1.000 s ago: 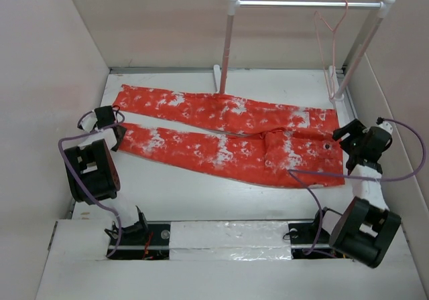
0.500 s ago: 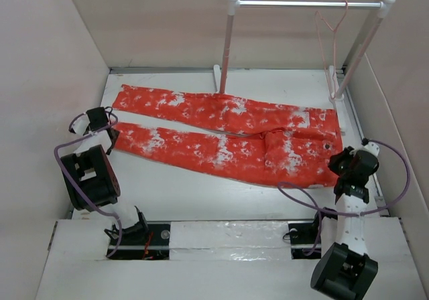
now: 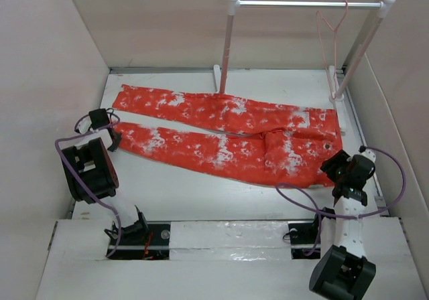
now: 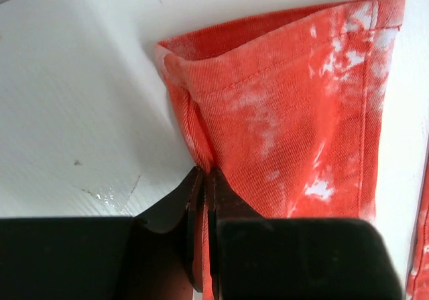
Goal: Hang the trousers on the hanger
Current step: Fold the trousers at the center of the board.
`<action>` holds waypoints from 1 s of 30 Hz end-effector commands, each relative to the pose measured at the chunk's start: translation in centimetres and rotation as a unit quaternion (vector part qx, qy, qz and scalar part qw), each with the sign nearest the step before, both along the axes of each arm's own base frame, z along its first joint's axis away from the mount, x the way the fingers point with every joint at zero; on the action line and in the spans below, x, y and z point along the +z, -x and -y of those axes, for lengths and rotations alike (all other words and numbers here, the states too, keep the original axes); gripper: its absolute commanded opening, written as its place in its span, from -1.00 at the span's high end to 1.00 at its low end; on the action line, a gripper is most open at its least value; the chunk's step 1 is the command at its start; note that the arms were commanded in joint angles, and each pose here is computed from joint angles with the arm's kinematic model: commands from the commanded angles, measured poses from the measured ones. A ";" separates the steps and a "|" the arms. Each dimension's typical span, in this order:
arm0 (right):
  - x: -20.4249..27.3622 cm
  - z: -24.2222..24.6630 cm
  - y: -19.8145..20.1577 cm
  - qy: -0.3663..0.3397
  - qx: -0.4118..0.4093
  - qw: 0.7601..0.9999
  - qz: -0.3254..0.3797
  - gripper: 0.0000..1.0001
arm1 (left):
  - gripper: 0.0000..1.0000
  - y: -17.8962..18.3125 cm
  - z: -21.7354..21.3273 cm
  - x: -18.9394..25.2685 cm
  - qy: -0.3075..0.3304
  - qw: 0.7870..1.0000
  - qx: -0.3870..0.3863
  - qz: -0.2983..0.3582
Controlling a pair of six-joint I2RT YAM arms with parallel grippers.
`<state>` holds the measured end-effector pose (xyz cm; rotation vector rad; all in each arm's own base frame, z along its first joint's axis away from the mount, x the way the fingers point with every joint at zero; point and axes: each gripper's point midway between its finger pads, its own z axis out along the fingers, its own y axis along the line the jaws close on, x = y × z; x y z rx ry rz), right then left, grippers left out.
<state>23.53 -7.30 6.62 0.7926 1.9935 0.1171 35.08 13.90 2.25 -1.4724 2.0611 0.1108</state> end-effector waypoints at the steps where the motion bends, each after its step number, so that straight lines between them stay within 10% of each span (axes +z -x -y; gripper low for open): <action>1: -1.0 0.9 1.3 -0.017 -0.051 0.998 -0.034 -0.20 | 1.00 -0.8 0.6 0.4 0.016 1.000 -0.022 0.011; 19: -2.4 2.7 3.7 -0.062 -0.165 0.977 -0.118 -0.18 | 1.00 -1.5 2.4 3.4 0.027 0.996 -0.044 0.073; 23: 2.1 4.0 4.2 -0.006 -0.181 0.981 -0.071 -0.79 | 1.00 -1.6 2.8 4.0 0.020 0.995 -0.046 0.083; 30: 0.1 3.3 5.4 -0.036 -0.201 0.974 -0.094 -0.89 | 1.00 -1.8 3.4 3.9 0.022 0.995 -0.057 0.085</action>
